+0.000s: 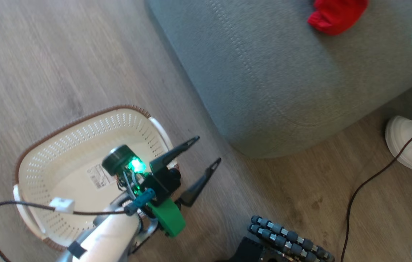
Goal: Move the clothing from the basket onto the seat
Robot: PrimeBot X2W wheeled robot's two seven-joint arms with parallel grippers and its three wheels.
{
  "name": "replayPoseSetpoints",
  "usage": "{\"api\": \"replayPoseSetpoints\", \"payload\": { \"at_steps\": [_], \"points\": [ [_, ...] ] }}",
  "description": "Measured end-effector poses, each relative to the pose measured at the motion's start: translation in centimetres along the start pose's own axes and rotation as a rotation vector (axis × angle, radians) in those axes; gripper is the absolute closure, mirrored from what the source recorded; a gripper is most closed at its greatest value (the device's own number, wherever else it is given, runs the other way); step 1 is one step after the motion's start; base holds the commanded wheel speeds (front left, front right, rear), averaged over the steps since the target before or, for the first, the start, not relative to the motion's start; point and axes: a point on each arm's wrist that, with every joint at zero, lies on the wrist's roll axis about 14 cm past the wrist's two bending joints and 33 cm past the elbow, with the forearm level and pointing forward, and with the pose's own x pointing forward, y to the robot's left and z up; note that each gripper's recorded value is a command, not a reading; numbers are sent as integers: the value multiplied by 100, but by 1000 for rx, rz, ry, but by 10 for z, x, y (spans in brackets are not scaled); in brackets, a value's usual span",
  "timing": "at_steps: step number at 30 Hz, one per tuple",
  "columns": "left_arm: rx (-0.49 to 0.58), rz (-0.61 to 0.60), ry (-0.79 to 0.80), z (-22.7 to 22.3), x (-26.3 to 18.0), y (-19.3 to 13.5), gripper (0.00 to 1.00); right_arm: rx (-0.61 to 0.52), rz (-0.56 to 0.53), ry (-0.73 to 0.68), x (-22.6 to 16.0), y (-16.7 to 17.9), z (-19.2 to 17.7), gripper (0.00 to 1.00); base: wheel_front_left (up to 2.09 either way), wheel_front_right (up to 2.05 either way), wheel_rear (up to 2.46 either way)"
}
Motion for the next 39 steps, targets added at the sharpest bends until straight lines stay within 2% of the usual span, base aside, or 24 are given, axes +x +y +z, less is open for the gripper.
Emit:
{"api": "replayPoseSetpoints", "payload": {
  "at_steps": [9,14,24,33,39],
  "points": [
    [2,72,-11,-5,-8,35,0,-13,-31,70,62,-15,-35,100,0,0,0],
    [-11,115,-1,-14,-18,50,0,-33,-39,189,75,-10,-80,100,0,0,0],
    [-35,163,11,-27,-29,68,0,-67,0,495,47,17,-182,100,0,0,0],
    [-38,173,-1,-30,-29,78,0,-75,13,648,27,29,-224,100,0,0,0],
    [-34,182,-6,-29,-29,83,0,-89,36,690,19,38,-237,100,0,0,0]
  ]
}}
